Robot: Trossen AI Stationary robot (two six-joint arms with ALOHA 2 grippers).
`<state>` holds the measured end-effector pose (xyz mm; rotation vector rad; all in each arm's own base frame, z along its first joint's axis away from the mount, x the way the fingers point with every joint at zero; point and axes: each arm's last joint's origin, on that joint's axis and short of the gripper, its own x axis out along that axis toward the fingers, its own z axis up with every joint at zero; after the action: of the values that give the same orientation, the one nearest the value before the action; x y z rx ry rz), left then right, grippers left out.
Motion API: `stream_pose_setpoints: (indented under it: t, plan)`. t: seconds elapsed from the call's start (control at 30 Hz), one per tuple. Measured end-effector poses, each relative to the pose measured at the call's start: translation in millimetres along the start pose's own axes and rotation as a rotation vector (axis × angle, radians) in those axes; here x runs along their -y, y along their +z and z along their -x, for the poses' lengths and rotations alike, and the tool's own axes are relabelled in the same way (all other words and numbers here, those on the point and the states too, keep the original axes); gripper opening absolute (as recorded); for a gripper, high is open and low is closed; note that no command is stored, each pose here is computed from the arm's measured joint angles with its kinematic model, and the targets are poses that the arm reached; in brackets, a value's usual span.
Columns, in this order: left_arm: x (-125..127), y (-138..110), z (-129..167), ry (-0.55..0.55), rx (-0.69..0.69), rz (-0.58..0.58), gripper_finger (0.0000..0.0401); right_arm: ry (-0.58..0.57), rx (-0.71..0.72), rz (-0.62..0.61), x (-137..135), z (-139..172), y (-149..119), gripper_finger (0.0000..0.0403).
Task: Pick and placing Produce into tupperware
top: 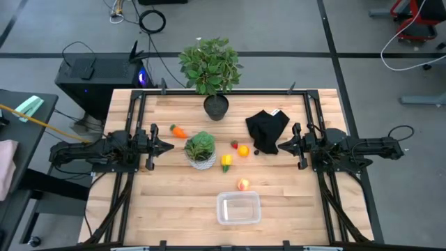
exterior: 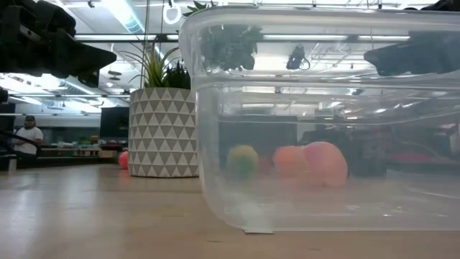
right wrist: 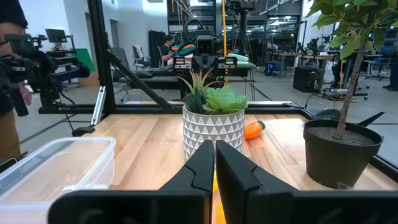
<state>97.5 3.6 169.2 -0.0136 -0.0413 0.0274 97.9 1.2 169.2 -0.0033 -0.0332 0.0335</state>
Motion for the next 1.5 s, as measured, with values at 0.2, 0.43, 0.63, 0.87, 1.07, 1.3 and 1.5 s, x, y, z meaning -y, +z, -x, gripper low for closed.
stream_pose_setpoints:
  t: [0.2,0.43,0.63,0.87,1.07,1.3,1.5]
  plan:
    - [0.0,0.0,0.0,0.0,0.0,0.0,0.0034,0.0,0.0,0.0,0.0,0.0,0.0,0.0022]
    - [0.0,0.1,0.0,0.0,0.0,0.0,0.0032,0.0,0.0,0.0,0.0,0.0,-0.1,0.0022]
    - [0.0,0.1,0.0,0.0,0.001,0.0,0.0025,0.0,0.0,0.0,0.0,0.0,0.0,0.0022]
    - [0.0,0.0,0.0,0.0,0.0,0.0,0.0032,0.0,0.001,0.0,0.0,0.0,0.1,0.0022]
    - [0.0,0.0,0.0,0.0,0.0,0.0,0.0036,0.0,0.0,0.0,0.0,0.0,0.0,0.0022]
    - [0.1,0.1,0.0,-0.001,0.002,0.012,0.0026,0.0,0.0,0.0,0.0,0.0,0.0,0.0022]
    - [0.1,0.3,0.0,-0.004,0.003,0.105,0.0029,0.0,0.002,0.0,0.0,0.0,0.1,0.0022]
